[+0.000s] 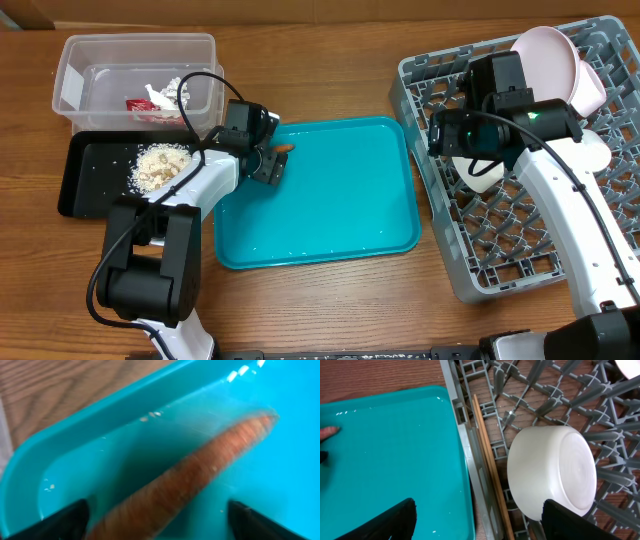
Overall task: Sort waste into correct bins and load items into the dishwasher
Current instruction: 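Close the left gripper on the carrot on the blue tray, then lift the carrot and carry it left over the black tray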
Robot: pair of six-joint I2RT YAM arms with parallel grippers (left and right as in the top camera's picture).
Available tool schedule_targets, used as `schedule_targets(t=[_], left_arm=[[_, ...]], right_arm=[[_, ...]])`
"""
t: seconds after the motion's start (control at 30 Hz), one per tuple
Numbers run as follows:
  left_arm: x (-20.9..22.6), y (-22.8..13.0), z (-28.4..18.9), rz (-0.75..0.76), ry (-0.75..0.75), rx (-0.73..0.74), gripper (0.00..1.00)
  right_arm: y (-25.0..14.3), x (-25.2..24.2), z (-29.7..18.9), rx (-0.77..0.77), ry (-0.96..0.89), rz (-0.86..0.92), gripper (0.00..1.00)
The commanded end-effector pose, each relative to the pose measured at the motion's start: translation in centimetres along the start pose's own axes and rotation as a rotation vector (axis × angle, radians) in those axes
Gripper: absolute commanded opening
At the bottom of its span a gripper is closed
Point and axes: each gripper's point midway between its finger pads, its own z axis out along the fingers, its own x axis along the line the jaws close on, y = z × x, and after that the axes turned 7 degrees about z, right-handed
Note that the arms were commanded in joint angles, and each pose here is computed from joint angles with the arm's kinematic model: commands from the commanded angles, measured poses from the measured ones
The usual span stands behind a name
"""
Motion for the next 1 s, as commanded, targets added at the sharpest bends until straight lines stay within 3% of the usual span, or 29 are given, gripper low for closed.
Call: schedule_targets(t=[0.0,0.07,0.23,0.4,0.6,0.67,0.77,0.97], left_arm=[[-1.1,-0.1,0.1,0.005,-0.071,0.007,0.73],[-1.3,-0.9,0.1,0.005,-0.081,0.041,0.61],[-1.8,-2.7,-0.1,-0.017,-0.101,0.112,0.57],[-2.0,-3.2,-0.2,-0.116,-0.101,0.141,0.28],[-2.0,-3.3,-0.2,-0.155,-0.099,0.146,0.15],[-2.0,-3.4,-0.4,-0.155,-0.100,0.153,0.04],[-2.0,-3.8,-1.5,-0.185,-0.100,0.183,0.04],[-0.4,-3.7,-6.4,-0.413,-0.069,0.220,0.04]], right_arm=[[0.5,0.2,-0.3,-0.013,0.010,-0.007,0.82],[0.5,0.2,-0.3,-0.013,0.010,-0.007,0.82],[0.5,0.2,-0.3,-0.014,0.010,-0.007,0.82],[0.5,0.2,-0.3,-0.014,0.010,-0.007,0.82],[0.5,0.2,-0.3,-0.013,0.010,-0.007,0.82],[0.4,0.2,-0.3,-0.011,0.009,-0.007,0.82],[0.4,0.2,-0.3,-0.009,0.009,-0.007,0.82],[0.4,0.2,-0.3,-0.010,0.009,-0.007,0.82]])
